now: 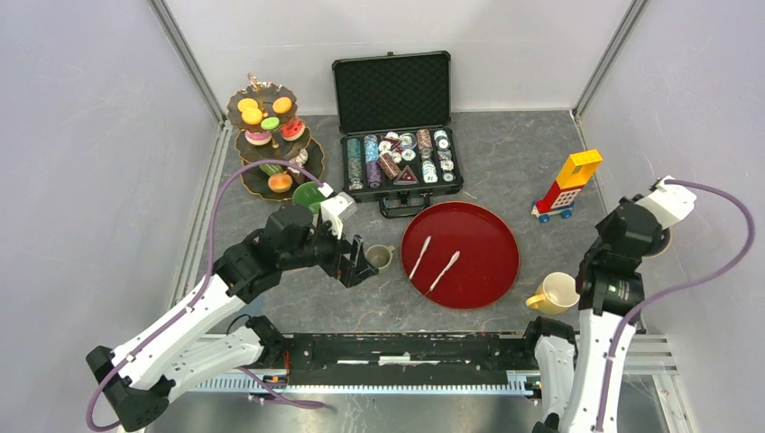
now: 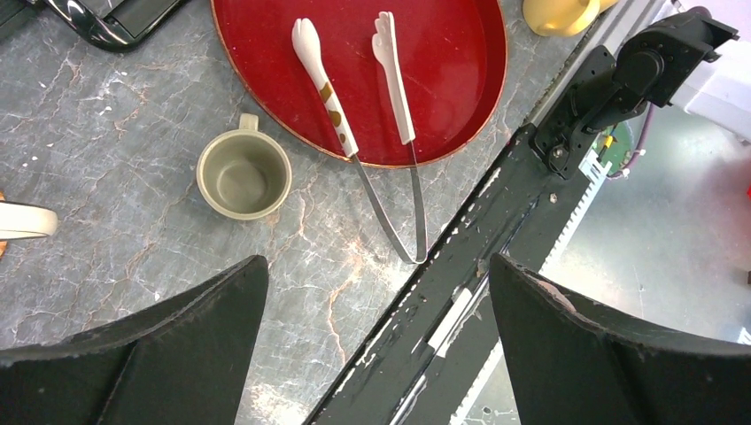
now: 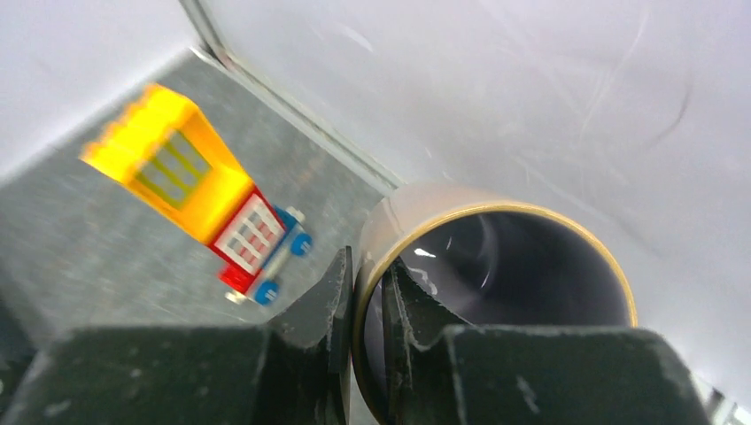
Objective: Serve the afternoon tea
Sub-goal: Pick up the cup at the center of the board.
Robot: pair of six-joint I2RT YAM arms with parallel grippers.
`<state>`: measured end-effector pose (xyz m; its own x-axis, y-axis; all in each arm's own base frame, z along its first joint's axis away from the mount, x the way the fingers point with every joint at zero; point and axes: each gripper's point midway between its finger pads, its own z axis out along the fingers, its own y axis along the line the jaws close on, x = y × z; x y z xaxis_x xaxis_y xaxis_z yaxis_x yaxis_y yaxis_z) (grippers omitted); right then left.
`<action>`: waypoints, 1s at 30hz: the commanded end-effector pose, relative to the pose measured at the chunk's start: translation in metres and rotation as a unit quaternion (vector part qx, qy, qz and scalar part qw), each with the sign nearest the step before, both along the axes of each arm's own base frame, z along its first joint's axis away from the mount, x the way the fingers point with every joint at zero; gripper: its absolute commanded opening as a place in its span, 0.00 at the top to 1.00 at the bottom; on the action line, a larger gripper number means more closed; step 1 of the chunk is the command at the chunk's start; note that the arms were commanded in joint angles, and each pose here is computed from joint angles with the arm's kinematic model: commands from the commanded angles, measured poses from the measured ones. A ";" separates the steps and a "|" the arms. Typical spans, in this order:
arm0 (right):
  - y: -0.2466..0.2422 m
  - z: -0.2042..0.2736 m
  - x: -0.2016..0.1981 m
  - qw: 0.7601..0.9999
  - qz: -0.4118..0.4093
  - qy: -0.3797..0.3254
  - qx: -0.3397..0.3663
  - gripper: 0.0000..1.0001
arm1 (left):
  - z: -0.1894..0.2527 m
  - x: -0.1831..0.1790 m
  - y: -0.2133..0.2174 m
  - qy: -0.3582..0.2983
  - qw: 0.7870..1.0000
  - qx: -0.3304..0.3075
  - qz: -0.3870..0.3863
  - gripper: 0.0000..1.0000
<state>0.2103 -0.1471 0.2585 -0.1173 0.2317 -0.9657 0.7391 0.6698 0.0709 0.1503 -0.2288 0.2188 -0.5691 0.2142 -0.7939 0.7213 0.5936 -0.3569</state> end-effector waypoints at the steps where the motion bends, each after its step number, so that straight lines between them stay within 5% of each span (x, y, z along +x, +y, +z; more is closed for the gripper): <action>1: 0.022 0.120 -0.005 0.985 0.058 -0.152 -0.049 1.00 | 0.000 0.009 0.002 -0.039 0.999 0.015 -0.005 0.00; 7: 0.087 0.169 0.025 0.945 0.239 -0.223 -0.004 1.00 | -0.003 0.015 0.005 -0.044 0.999 0.025 0.009 0.00; 14: 0.186 0.165 0.063 0.824 0.477 -0.268 0.143 1.00 | -0.011 0.025 0.012 -0.046 0.997 0.053 0.037 0.00; 24: 0.296 0.127 0.082 0.705 0.581 -0.263 0.311 1.00 | 0.013 0.029 -0.003 -0.059 0.997 -0.020 0.047 0.00; 30: 0.362 0.095 0.091 0.688 0.544 -0.219 0.428 1.00 | 0.013 0.041 -0.017 -0.096 0.988 -0.003 0.121 0.00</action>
